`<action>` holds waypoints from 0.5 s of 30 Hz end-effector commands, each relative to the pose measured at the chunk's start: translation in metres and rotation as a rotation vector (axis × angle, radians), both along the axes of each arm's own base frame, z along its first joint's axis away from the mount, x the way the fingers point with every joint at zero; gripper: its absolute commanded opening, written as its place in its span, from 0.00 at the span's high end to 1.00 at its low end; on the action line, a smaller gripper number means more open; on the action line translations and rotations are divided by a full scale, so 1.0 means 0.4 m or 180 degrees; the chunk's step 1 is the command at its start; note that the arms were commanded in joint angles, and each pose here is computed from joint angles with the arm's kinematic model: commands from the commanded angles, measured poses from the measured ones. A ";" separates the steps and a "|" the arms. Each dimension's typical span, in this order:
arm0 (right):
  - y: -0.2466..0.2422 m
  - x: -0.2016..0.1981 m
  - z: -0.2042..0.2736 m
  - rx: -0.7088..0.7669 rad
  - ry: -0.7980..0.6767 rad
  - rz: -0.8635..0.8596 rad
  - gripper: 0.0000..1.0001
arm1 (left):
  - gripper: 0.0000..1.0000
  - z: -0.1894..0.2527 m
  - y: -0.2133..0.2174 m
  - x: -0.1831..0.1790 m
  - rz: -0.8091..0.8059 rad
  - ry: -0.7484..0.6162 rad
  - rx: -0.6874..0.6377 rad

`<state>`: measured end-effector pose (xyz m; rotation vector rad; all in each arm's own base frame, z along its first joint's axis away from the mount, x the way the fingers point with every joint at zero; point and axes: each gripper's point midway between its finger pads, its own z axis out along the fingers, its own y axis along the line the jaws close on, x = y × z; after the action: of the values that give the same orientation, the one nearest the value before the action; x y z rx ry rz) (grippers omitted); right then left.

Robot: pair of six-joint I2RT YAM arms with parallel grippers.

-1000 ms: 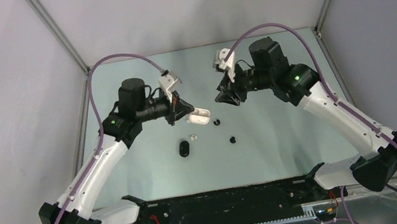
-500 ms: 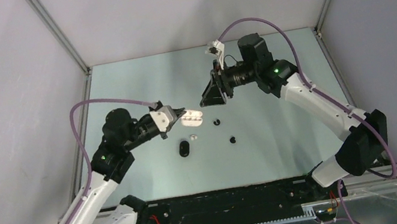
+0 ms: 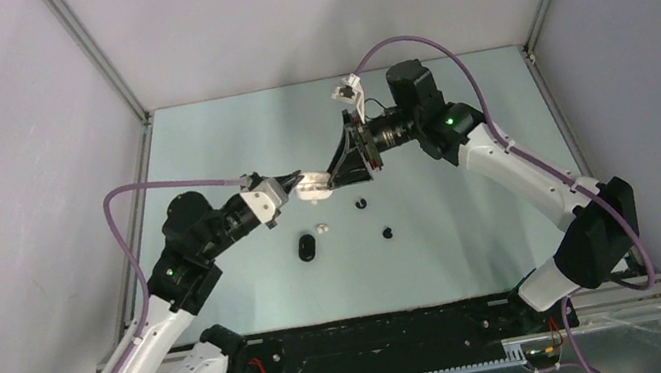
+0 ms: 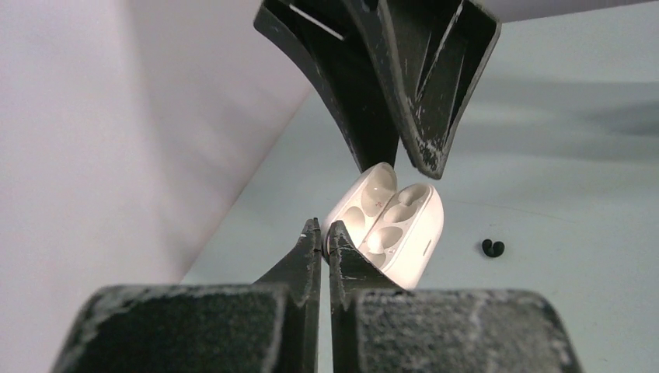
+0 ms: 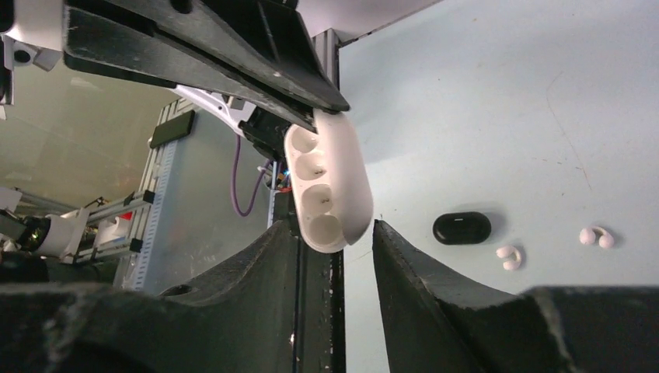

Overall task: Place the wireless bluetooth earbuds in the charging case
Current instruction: Pass from the left arm to the right

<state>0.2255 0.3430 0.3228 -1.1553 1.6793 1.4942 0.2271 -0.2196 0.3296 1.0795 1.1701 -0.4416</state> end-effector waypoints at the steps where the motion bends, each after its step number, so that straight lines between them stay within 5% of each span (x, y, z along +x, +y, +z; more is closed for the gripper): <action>1: 0.013 0.015 0.016 0.0096 -0.0014 -0.0012 0.54 | 1.00 0.067 0.004 -0.006 0.0034 -0.0198 -0.0237; 10: 0.018 0.043 0.029 0.0172 -0.0056 -0.0109 0.58 | 1.00 0.062 -0.006 -0.015 -0.0056 -0.0127 -0.0253; 15: 0.021 0.017 0.030 0.0198 -0.0168 0.0067 0.76 | 1.00 0.063 -0.009 -0.011 -0.0040 -0.0073 -0.0281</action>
<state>0.2379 0.3488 0.3258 -1.1126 1.6664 1.5026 0.2252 -0.2203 0.3390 1.0446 1.1541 -0.4645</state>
